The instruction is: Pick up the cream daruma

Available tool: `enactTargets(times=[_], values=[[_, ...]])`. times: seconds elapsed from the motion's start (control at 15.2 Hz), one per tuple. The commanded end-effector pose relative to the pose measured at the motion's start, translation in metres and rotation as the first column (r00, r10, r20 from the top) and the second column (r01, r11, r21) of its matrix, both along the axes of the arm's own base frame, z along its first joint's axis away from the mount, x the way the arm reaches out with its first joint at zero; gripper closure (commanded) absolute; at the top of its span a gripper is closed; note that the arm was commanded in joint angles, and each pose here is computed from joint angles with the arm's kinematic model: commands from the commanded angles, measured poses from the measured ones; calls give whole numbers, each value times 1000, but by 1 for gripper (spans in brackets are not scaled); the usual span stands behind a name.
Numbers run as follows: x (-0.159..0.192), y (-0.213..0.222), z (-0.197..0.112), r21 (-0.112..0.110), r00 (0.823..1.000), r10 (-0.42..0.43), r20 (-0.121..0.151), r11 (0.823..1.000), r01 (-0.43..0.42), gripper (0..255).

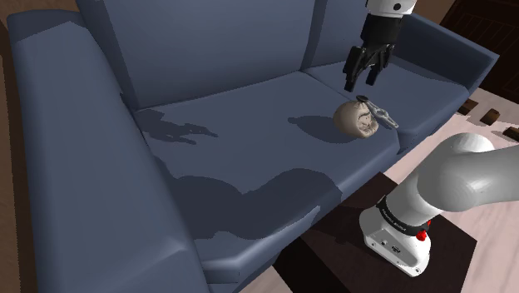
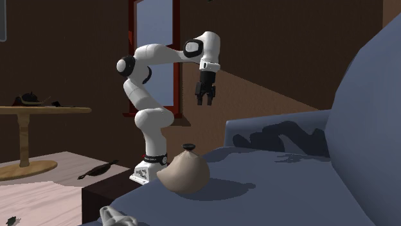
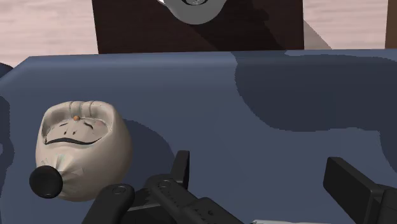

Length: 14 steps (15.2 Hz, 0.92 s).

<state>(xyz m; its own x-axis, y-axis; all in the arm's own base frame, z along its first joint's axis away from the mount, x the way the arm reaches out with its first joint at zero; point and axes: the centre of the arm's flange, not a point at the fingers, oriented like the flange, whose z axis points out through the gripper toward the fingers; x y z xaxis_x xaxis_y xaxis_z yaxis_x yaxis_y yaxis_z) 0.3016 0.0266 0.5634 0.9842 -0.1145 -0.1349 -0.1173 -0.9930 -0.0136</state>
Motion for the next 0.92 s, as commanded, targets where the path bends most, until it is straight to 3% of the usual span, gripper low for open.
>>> enactTargets(times=[0.0, 0.86], values=[[0, 0, 0, 0, 1000, 0, 0, 1000, 0, 0], [31, -159, -68, 29, 1000, -3, 7, 1000, 2, 0]])
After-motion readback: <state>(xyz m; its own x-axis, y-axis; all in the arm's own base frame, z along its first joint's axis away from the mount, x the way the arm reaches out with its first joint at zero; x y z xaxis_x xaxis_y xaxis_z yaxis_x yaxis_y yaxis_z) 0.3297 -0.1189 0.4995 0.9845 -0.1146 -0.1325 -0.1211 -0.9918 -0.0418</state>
